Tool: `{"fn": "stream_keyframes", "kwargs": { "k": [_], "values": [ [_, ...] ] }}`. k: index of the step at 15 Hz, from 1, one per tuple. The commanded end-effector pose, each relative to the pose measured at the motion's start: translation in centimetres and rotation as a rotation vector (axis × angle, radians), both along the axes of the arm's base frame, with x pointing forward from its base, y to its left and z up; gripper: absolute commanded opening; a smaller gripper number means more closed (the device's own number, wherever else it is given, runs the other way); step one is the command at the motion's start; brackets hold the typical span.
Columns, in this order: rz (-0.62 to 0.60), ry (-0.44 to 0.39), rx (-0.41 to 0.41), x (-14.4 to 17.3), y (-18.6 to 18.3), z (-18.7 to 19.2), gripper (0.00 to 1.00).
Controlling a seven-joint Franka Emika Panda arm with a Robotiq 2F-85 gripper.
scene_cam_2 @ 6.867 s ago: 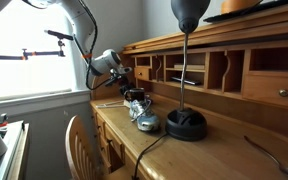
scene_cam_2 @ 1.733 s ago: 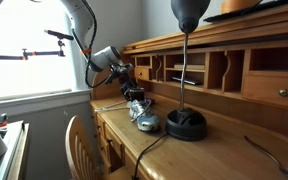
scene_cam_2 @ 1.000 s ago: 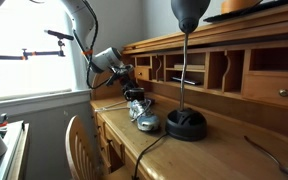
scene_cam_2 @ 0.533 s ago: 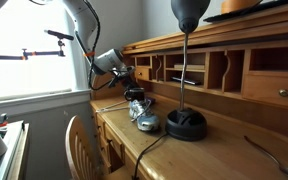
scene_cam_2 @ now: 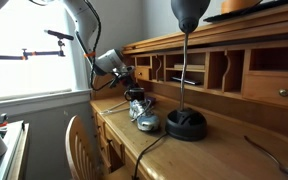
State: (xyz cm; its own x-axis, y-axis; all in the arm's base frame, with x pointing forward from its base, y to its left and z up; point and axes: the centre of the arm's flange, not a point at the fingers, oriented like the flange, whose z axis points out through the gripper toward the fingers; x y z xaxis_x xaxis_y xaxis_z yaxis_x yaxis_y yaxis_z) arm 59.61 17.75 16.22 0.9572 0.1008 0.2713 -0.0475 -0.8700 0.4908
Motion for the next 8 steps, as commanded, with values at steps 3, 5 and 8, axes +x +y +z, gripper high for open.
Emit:
{"fn": "stream_keyframes", "kwargs": {
  "k": [3,5,8],
  "values": [
    [0.045,-0.039,-0.033,-0.9,0.8,0.0,0.01],
    [0.062,-0.047,-0.043,-1.0,1.1,0.5,0.00],
    [0.085,-0.060,-0.052,-1.3,1.5,1.2,0.00]
  ]
}}
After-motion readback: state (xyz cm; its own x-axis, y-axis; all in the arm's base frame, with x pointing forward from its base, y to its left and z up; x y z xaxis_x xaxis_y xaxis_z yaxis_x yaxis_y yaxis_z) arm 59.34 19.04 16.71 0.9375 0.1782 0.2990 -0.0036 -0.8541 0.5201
